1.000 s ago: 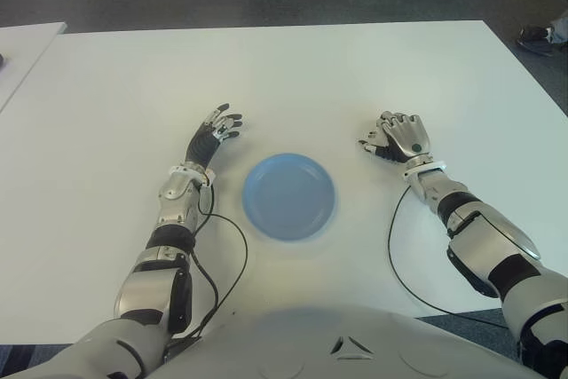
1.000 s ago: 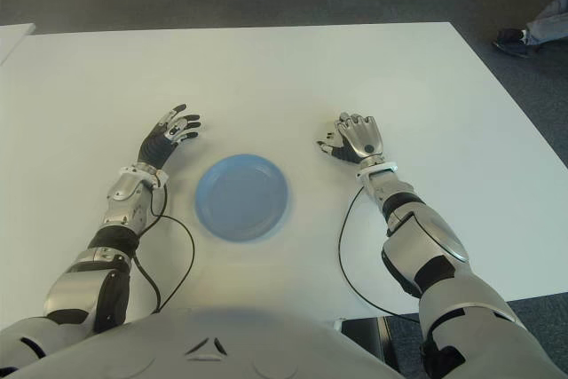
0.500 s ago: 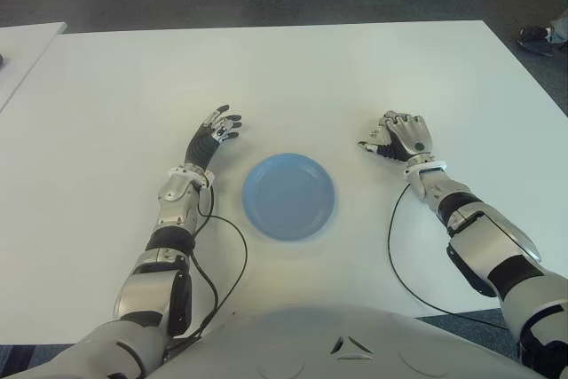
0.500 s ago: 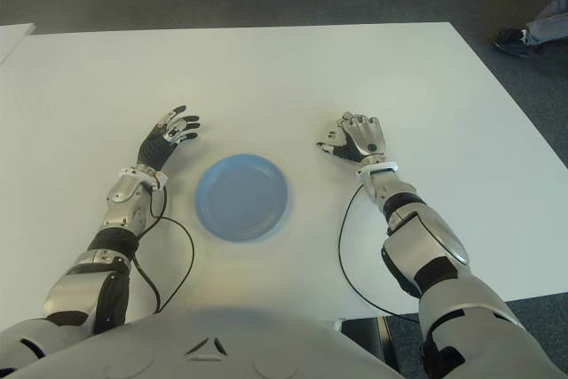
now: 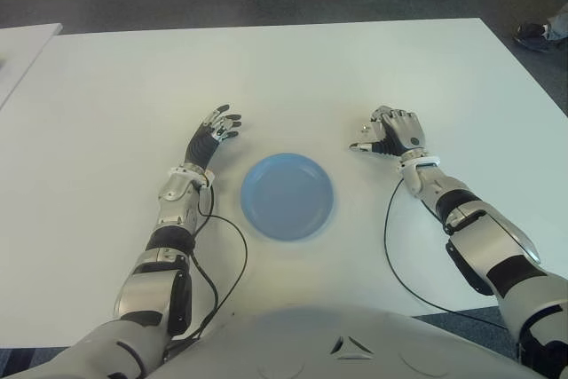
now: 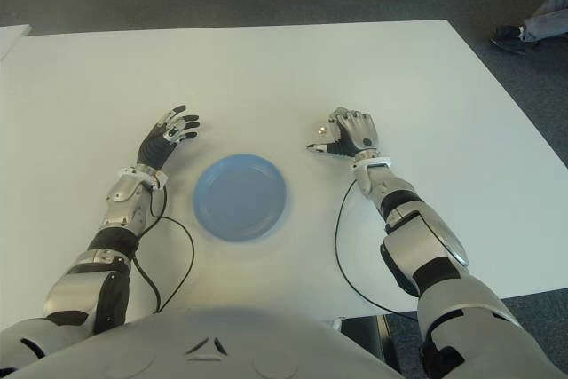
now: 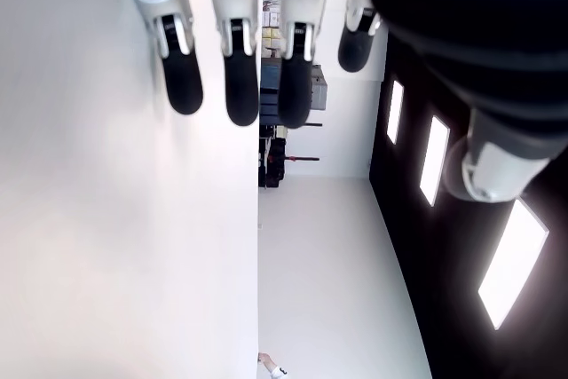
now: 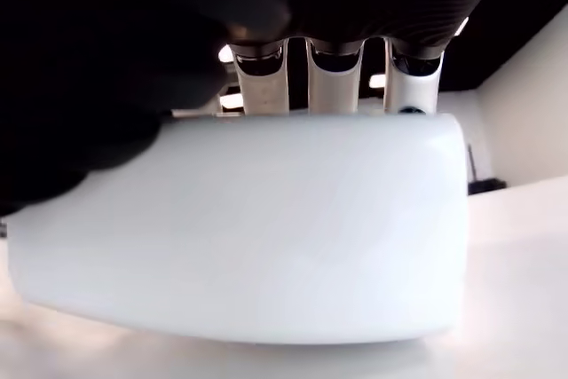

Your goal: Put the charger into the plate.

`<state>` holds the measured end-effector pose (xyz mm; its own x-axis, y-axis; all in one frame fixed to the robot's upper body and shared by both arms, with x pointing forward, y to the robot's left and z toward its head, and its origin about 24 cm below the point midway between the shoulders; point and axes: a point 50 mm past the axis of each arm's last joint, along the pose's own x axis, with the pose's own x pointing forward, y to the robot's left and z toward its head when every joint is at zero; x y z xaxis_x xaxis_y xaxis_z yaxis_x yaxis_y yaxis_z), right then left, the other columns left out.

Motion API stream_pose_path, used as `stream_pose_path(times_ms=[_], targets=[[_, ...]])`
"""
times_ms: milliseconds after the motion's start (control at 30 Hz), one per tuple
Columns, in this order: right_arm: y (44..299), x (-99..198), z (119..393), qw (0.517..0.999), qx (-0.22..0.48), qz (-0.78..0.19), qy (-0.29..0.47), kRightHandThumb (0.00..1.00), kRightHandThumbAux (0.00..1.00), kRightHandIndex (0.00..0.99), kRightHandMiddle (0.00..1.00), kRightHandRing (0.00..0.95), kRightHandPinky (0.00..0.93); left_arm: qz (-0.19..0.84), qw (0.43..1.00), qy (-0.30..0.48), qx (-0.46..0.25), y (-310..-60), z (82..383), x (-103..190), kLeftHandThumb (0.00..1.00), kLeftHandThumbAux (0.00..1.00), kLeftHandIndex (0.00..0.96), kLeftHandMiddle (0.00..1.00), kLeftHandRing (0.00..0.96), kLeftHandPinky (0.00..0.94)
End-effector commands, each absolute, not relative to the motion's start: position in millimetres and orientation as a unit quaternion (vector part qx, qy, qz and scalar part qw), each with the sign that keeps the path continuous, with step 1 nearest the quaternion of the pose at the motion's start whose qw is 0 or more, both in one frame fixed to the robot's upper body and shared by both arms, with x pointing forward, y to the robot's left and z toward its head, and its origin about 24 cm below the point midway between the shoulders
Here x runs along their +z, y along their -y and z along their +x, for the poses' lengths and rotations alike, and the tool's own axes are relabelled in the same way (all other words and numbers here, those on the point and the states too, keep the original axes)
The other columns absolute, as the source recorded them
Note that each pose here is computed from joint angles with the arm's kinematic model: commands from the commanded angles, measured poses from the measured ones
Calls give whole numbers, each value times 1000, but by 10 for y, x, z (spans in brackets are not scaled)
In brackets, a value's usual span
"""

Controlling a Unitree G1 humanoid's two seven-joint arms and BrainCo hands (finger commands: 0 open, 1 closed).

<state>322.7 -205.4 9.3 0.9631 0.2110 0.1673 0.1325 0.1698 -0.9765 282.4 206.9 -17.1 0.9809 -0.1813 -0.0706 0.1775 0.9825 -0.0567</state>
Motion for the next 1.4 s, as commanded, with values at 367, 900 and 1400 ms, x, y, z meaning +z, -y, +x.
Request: stream_pose_path(times_ms=[367,900,1400], targets=[[1829,327,3299,789,19,-571,226,381,812,800,888,886,881,-34,991,-71,-105,-2019,2780,-288,0,455,114,251,247,236],[1422,381,3160,799,57,-509,315,386,795,817,889,889,881,-38,991,-74,-108,-1982,2787,-293,0,461,105,244,240,232],[943,512,2755,804,161,-455,346,349,803,807,890,890,882,-43,990,-77,-114,-1946,2816,-300,0,460,100,242,237,227]])
